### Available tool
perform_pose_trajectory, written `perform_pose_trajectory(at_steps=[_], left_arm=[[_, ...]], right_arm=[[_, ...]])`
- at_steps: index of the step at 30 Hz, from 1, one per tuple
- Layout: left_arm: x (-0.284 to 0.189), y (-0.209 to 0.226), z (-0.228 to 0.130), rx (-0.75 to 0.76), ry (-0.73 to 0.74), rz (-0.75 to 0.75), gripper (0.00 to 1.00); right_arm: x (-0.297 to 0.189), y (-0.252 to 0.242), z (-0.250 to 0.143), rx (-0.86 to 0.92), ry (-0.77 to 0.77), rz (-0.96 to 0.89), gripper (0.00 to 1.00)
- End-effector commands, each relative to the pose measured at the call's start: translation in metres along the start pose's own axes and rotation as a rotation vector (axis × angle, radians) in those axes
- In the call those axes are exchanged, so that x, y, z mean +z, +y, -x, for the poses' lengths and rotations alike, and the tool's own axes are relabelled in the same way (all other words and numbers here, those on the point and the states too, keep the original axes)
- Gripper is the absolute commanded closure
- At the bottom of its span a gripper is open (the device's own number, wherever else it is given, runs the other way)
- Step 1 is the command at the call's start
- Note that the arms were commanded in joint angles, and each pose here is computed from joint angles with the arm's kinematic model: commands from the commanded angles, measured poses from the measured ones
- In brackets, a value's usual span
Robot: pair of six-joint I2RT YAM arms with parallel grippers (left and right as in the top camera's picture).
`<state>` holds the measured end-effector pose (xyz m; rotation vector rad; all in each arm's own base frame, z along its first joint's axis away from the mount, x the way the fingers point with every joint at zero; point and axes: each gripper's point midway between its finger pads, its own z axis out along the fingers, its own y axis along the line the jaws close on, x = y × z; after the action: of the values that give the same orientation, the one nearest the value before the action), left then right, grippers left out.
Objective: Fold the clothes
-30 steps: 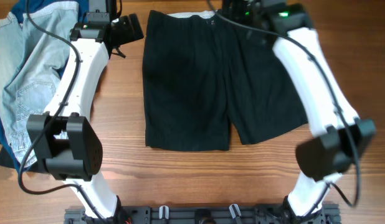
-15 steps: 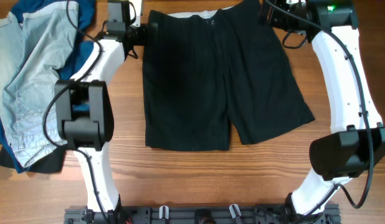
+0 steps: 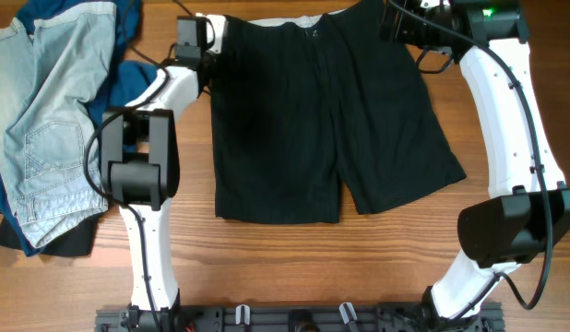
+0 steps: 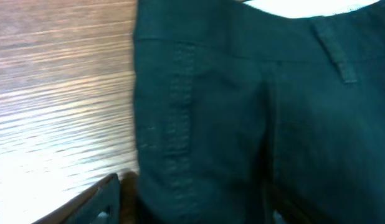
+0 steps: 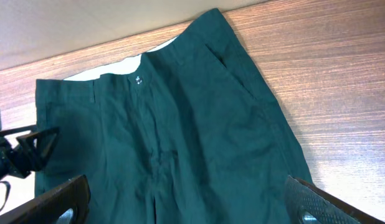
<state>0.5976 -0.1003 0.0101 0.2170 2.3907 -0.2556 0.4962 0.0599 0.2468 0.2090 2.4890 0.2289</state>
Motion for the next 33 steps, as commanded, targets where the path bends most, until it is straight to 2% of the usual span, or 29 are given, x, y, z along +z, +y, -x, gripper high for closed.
perform_pose_trajectory(at_steps=[1,2,3,7,12,17,18,20,22,23,26,30,33], left_arm=[[0.015,-0.027,-0.02,0.027,0.051,-0.049,0.75],[0.015,-0.029,-0.021,0.023,0.054,-0.048,0.89],[0.014,-0.026,-0.021,-0.016,0.059,-0.027,0.95],[-0.006,0.007,-0.021,-0.184,0.091,0.128,0.96],[-0.079,0.054,-0.015,-0.373,0.148,0.317,0.96],[-0.174,0.076,-0.033,-0.478,0.293,0.394,0.96],[-0.187,0.077,-0.039,-0.487,0.326,0.404,0.93],[-0.207,0.076,-0.052,-0.499,0.39,0.416,0.78],[-0.219,0.072,-0.065,-0.503,0.455,0.424,0.48],[-0.221,0.071,-0.07,-0.504,0.479,0.426,0.27],[-0.225,0.069,-0.077,-0.505,0.51,0.428,0.17],[-0.23,0.061,-0.07,-0.514,0.489,0.388,0.15],[-0.24,0.055,-0.052,-0.518,0.418,0.351,0.14]], right_arm=[[0.007,0.001,-0.01,0.004,0.041,0.007,0.02],[0.007,0.001,-0.012,0.005,0.049,0.004,0.03],[0.007,0.0,-0.014,0.006,0.06,0.001,0.03],[0.008,-0.003,-0.023,0.016,0.093,-0.01,0.04],[0.016,-0.007,-0.037,0.043,0.142,-0.026,0.03],[0.032,-0.011,-0.062,0.069,0.213,-0.024,0.02],[0.035,-0.01,-0.068,0.072,0.233,-0.013,0.02],[0.041,-0.01,-0.08,0.076,0.266,0.0,0.02],[0.05,-0.008,-0.097,0.081,0.311,0.023,0.02],[0.053,-0.007,-0.105,0.085,0.333,0.031,0.02],[0.062,-0.005,-0.13,0.092,0.401,0.06,0.05],[0.069,0.0,-0.165,0.068,0.487,0.059,0.06],[0.077,0.009,-0.198,0.027,0.547,0.056,0.06]])
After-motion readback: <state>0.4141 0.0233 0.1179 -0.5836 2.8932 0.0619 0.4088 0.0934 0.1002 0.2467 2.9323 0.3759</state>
